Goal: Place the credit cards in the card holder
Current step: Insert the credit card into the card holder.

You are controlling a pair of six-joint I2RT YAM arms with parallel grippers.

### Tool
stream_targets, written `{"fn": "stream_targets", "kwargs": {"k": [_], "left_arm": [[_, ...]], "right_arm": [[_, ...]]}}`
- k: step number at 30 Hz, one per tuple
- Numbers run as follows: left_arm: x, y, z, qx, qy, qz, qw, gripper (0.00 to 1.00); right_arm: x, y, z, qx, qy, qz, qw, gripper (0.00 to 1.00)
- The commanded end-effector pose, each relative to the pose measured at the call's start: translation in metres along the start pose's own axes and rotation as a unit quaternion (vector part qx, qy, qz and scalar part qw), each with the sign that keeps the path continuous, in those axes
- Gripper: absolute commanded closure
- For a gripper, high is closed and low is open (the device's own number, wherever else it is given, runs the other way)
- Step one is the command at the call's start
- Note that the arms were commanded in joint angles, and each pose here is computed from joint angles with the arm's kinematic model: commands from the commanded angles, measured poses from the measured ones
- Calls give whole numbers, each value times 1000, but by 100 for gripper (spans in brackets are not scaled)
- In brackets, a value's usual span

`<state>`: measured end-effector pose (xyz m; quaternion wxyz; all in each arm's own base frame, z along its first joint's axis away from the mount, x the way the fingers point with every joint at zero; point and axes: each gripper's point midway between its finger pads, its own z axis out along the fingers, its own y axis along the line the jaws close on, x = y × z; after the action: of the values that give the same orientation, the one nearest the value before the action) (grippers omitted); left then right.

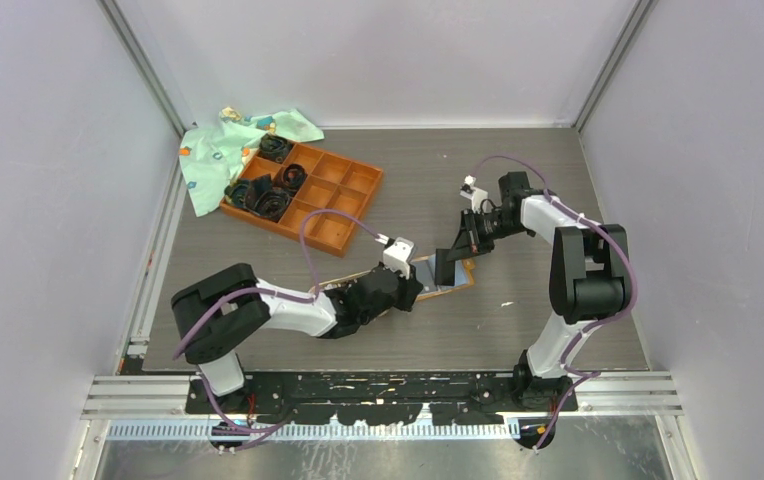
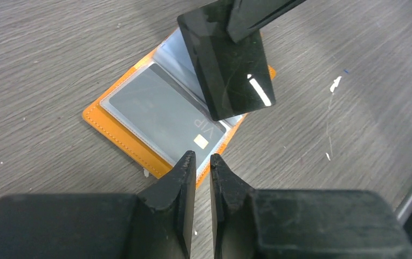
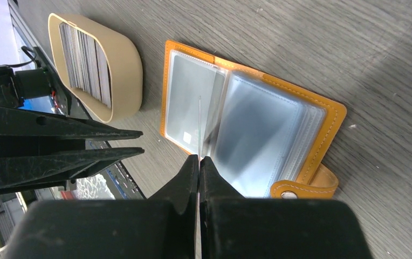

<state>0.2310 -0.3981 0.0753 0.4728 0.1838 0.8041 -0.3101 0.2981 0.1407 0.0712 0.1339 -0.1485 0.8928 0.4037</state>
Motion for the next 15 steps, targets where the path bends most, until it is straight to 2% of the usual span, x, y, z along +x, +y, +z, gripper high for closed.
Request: {"fn": "stream_targets", "kwargs": {"k": [1,15], "left_arm": [[-17,2,8,-41,-28,-13,999,84],[4,17,18,-116,18,-25,993,89]], "right_arm": [[-15,-1,-3,5,-15,-17,1000,99],[-9,-11,-1,20,2,-19,1000,99]]}}
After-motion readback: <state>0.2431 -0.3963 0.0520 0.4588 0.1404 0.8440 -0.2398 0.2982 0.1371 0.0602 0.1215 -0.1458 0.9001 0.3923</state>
